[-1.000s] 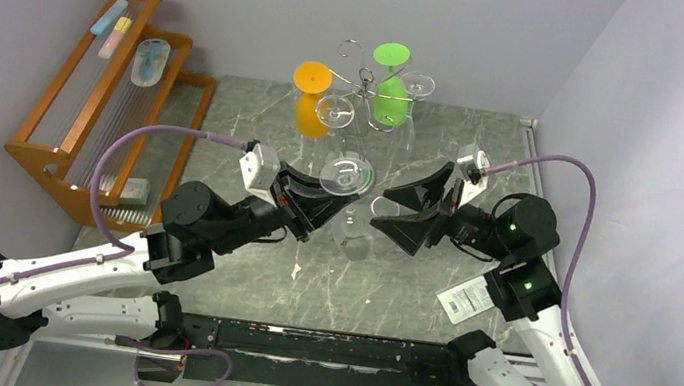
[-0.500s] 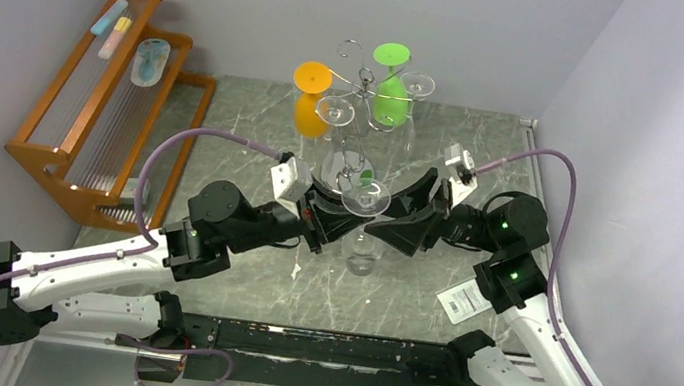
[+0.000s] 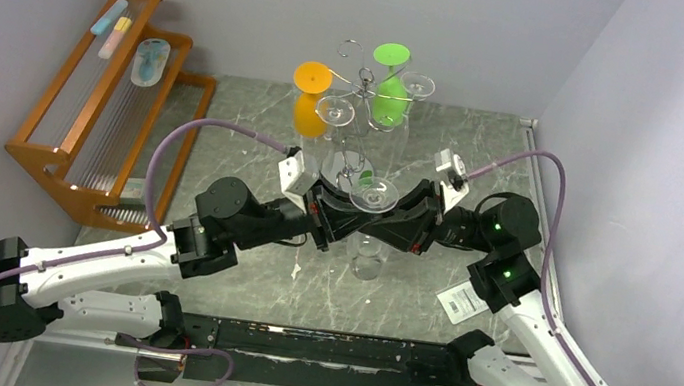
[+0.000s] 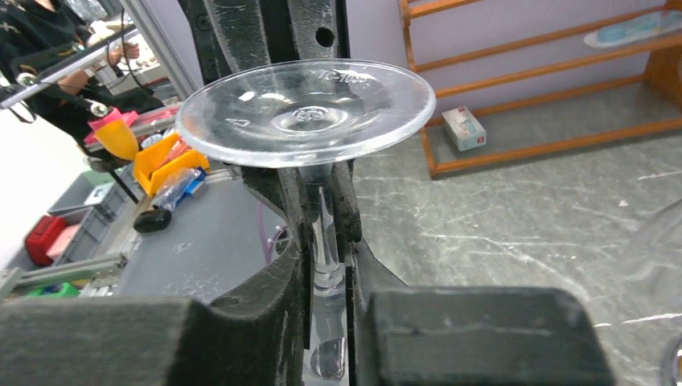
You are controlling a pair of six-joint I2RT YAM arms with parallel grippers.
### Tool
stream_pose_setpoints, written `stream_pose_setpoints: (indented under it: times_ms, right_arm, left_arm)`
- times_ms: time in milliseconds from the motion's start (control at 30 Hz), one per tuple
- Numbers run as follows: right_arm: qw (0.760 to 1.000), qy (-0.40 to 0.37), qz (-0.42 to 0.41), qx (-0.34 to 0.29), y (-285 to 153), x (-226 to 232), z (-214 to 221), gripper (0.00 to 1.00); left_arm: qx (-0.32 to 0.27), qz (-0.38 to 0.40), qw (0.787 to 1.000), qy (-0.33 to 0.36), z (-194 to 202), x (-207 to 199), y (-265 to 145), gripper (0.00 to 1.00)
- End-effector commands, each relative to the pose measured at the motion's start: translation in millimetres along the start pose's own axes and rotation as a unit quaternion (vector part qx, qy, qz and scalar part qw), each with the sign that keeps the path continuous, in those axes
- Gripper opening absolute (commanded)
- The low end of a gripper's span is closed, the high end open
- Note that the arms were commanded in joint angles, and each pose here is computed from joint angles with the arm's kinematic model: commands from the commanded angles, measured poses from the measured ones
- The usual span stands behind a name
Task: Place the wine glass upside down on the wine glass rack
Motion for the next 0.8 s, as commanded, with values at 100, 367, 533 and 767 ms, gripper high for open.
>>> stream_pose_setpoints:
  times_ms: [100, 367, 533, 767]
  right_arm:
    - [1.000, -0.012, -0.014, -0.008, -5, 10, 9, 0.05]
    - [0.997, -0.033, 0.051, -0.049, -9, 4, -6, 0.00]
    - [0.989, -0.045, 0.118, -0.076, -15, -4, -19, 0.00]
    - [0.960, -0.061, 0.248, -0.113, -33, -22, -40, 0.00]
  left_arm:
    - [-0.082, 0.048, 0.995, -0.006, -54, -30, 3, 0.05]
    - [-0.085, 0.048, 0.995, -0.007, -56, -31, -1, 0.21]
    - [-0.081, 0.023, 0.996, -0.007, -53, -24, -5, 0.50]
    - [-0.083, -0.064, 0.994, 0.020, -65, -8, -28, 0.86]
Point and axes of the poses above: each gripper's point midway between its finger pads, its own y axis out along the fingers, its own x axis along the line the jaws close on, z = x × y, the point moved 5 cm from there along -y, back along the fingers, and after that the axes turned 11 degrees about -y, right-handed, at the moved point
